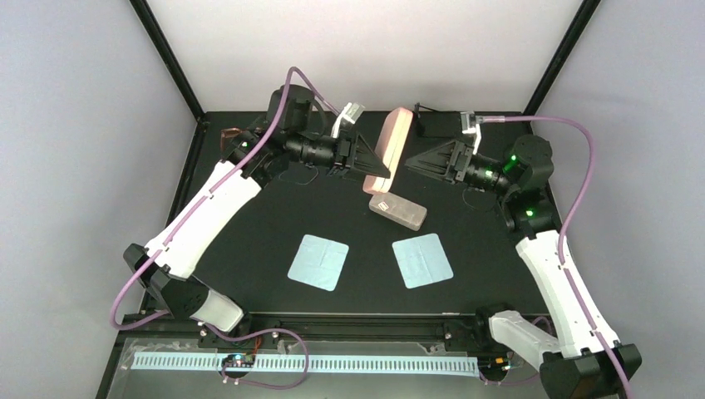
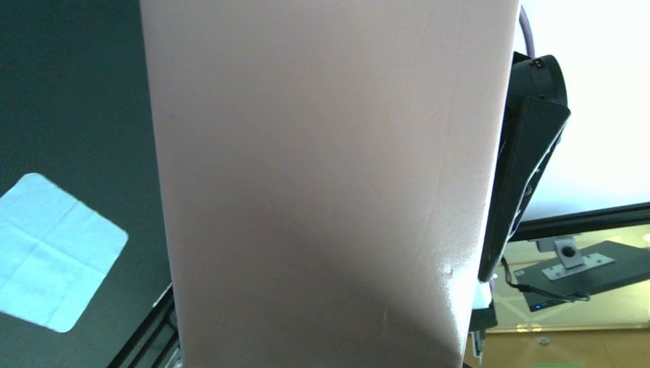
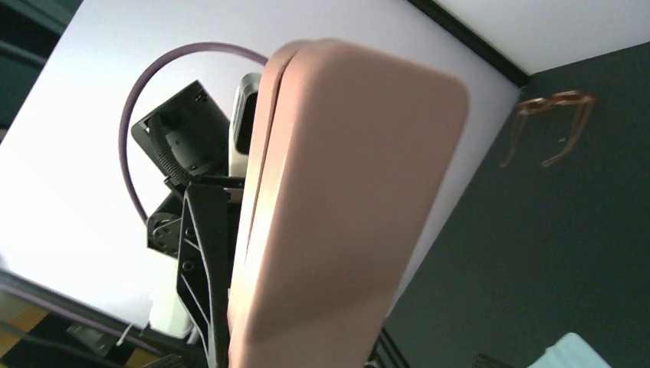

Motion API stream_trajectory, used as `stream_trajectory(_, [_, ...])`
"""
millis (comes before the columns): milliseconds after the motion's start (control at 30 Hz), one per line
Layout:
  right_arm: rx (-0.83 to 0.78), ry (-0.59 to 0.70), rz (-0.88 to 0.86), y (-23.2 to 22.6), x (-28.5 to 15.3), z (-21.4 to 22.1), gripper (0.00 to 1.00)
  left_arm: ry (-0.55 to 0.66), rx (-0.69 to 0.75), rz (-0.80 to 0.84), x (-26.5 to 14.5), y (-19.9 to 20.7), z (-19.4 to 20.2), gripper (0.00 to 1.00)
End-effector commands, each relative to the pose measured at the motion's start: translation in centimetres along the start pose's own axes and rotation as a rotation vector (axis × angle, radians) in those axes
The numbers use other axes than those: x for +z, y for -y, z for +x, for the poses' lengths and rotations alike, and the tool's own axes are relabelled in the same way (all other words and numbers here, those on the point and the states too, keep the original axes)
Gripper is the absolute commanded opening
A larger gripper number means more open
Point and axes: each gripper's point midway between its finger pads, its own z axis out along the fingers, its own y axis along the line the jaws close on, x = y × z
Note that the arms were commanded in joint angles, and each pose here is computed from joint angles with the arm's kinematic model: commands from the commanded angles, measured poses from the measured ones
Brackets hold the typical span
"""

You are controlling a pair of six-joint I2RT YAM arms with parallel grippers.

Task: Organize the sunglasses
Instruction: Pick up the sunglasses case from the center of the board.

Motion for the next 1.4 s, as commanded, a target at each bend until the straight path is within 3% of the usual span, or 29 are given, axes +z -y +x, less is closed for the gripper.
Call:
stream_trajectory(0, [-0.071,-0.048,-0.125,-4.6,1.3,-0.3,1.0,0.033,0.09,0.119,-1.3,5.8,-0.7,0.02])
stream_trajectory(400, [-0.039,-0.027,-0.268,-8.0,2.6,-1.7,1.0,0.058,0.098,0.191,-2.4,9.4,-1.7,0.01])
stream_trajectory(867, [-0.005,0.023,-0.34,-10.1,3.6,-3.8,1.0,0.048,0.102,0.192,-2.7,9.9,-1.3,0.02])
stream_trajectory(1367, [-0.023,-0.013,-0.339,-10.4,4.0,-2.6,0.64,0.075,0.089,0.175,-3.1,9.4,-0.8,0.02])
